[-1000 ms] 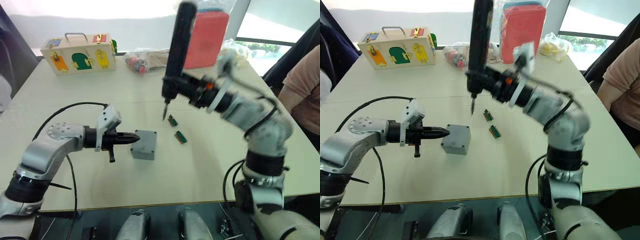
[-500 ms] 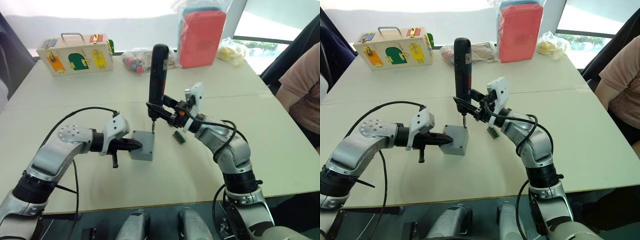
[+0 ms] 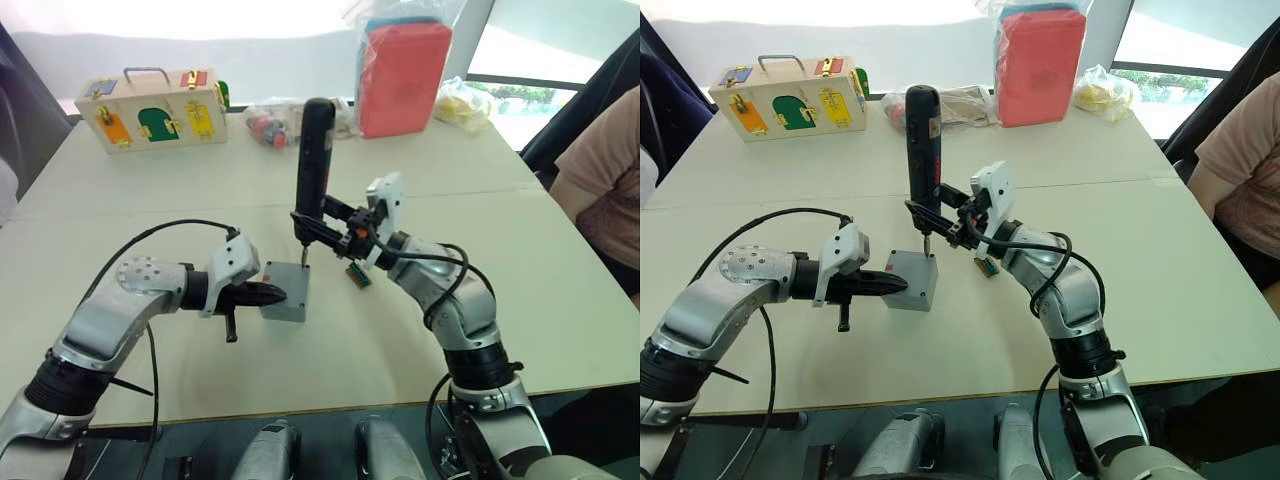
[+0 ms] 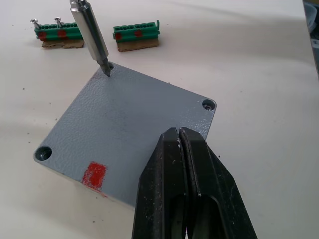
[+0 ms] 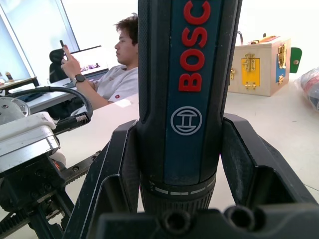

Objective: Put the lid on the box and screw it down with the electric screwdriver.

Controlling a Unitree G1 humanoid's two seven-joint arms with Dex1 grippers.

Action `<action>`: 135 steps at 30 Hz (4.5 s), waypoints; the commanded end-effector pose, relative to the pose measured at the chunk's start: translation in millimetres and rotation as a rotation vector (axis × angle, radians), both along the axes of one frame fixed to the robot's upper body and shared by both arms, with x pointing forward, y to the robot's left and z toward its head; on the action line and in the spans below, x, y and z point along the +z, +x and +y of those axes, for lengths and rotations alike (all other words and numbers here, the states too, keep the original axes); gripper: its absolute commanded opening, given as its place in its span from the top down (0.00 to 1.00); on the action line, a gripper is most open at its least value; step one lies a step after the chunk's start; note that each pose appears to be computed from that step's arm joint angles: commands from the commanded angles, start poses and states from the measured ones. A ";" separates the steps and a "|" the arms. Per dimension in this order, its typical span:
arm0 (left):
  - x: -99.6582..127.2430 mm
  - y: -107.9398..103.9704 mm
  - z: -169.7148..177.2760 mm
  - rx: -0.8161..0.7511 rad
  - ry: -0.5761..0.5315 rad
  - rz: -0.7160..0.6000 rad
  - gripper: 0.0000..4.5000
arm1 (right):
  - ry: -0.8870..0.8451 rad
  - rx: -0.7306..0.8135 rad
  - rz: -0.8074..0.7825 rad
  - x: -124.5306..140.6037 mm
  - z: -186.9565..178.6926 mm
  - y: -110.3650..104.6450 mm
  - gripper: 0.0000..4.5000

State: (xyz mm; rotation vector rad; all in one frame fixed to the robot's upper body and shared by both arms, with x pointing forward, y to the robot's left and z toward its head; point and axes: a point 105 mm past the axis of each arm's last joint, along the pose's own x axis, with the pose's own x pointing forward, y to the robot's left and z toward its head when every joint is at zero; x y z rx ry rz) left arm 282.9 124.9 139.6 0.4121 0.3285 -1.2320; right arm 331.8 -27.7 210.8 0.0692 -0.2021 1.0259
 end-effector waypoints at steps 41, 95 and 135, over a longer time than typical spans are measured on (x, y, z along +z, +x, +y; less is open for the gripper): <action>-33.3 -0.5 10.2 0.065 0.016 0.075 1.00 | -0.205 -0.020 0.088 -64.7 5.0 -6.1 0.60; 29.9 -33.9 -26.9 -0.072 -0.128 -0.018 1.00 | -0.563 -0.454 1.163 -51.7 -198.7 15.9 0.60; -21.0 16.6 39.6 0.438 -0.050 0.006 1.00 | -0.688 0.218 0.263 -81.6 -11.8 -45.0 0.03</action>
